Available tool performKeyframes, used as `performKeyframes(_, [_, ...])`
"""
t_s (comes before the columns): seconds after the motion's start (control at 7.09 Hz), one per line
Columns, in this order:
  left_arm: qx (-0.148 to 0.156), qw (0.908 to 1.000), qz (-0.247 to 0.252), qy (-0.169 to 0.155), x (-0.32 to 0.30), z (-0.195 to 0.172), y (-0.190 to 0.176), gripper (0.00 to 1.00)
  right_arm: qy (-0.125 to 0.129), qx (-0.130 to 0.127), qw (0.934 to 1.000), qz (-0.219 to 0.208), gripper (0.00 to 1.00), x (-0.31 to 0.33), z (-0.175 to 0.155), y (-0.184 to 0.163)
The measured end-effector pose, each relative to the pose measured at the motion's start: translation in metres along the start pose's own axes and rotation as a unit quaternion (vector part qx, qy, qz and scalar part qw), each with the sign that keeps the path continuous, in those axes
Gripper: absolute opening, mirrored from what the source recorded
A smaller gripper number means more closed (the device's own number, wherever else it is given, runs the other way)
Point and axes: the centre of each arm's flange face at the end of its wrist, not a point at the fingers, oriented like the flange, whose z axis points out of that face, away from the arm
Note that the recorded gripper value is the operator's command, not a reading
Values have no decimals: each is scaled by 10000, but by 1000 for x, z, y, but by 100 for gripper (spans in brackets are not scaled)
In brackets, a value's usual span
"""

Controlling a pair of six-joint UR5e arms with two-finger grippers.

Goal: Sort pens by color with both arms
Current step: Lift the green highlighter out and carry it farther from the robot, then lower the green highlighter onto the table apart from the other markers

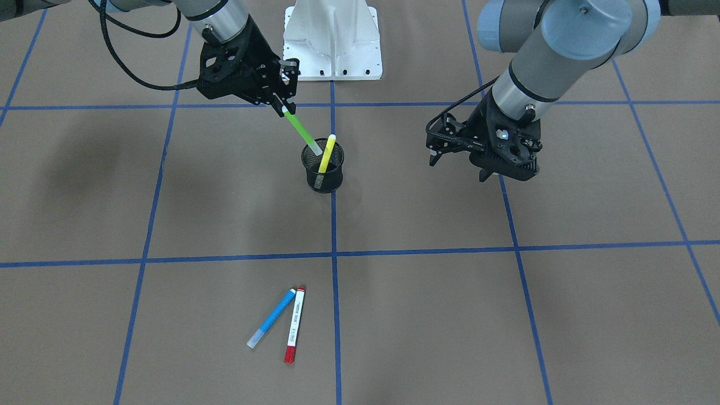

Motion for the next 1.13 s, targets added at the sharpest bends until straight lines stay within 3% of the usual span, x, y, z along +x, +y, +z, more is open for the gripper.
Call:
performKeyframes(0.28, [18, 10000, 15, 17, 1, -2, 1, 99, 154, 549, 9983, 76, 0, -10, 2, -30])
performKeyframes(0.56, [35, 10000, 37, 33, 3, -4, 1, 99, 552, 1523, 9867, 114, 0, -35, 28, -74])
performKeyframes(0.85, [15, 9999, 55, 86, 2, -5, 5, 99, 1100, 2471, 9626, 144, 0, -55, 61, -119])
performKeyframes(1.13, [-67, 9998, 75, 178, -2, -4, 9, 99, 1721, 3201, 9314, 209, 0, -80, 108, -161])
